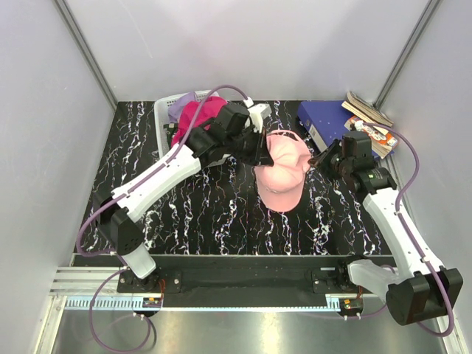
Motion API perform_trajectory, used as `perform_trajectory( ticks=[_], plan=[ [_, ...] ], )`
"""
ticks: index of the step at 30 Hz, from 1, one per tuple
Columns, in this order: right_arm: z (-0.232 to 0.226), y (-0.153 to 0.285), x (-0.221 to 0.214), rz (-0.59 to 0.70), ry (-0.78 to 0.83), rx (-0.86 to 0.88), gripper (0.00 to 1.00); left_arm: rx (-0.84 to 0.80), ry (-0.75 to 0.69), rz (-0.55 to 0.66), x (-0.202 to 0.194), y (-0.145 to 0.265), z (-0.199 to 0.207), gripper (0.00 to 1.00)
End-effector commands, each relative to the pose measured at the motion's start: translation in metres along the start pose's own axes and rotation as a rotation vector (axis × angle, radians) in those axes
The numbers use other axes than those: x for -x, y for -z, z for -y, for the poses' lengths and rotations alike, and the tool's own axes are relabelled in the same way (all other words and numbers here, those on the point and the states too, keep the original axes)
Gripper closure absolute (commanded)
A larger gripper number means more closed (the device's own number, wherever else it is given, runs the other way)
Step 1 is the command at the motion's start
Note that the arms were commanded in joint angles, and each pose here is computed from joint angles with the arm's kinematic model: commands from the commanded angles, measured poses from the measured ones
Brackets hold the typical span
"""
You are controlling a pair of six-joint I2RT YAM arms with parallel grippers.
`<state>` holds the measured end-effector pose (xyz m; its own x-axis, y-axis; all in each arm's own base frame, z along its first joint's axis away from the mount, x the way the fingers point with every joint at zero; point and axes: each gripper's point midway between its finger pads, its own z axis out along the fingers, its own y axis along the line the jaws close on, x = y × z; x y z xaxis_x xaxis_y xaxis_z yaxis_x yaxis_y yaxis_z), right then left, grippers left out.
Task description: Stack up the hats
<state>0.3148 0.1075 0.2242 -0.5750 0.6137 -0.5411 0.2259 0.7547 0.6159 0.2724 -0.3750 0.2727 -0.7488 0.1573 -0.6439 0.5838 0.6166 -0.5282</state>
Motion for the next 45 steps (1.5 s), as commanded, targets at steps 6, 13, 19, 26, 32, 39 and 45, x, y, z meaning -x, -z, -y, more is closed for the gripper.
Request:
perform_trajectory(
  ticks=[6,13,19,26,32,39,45],
  plan=[
    [-0.023,0.018,0.025,0.07,0.0,0.049,1.0,-0.077,0.023,0.139,0.057,0.037,0.021,1.0],
    [-0.028,0.016,0.043,0.126,0.036,0.036,1.0,-0.08,0.056,0.169,0.084,0.03,0.012,1.0],
    [-0.019,0.0,0.036,0.104,0.034,0.012,1.0,-0.084,0.086,0.144,0.086,0.011,0.005,1.0],
    [-0.009,-0.02,0.03,0.083,0.042,-0.012,1.0,-0.027,0.108,0.157,0.089,0.0,-0.01,0.99],
    [-0.012,-0.027,0.027,0.068,0.01,-0.001,1.0,0.011,0.107,0.183,0.091,0.004,-0.015,0.53],
    [-0.011,-0.035,0.025,0.054,-0.029,-0.007,1.0,0.096,0.055,0.274,0.107,0.034,-0.032,0.11],
    [0.005,-0.046,0.015,0.047,-0.029,-0.045,1.0,0.34,0.03,0.352,0.106,0.08,-0.102,0.02]
  ],
)
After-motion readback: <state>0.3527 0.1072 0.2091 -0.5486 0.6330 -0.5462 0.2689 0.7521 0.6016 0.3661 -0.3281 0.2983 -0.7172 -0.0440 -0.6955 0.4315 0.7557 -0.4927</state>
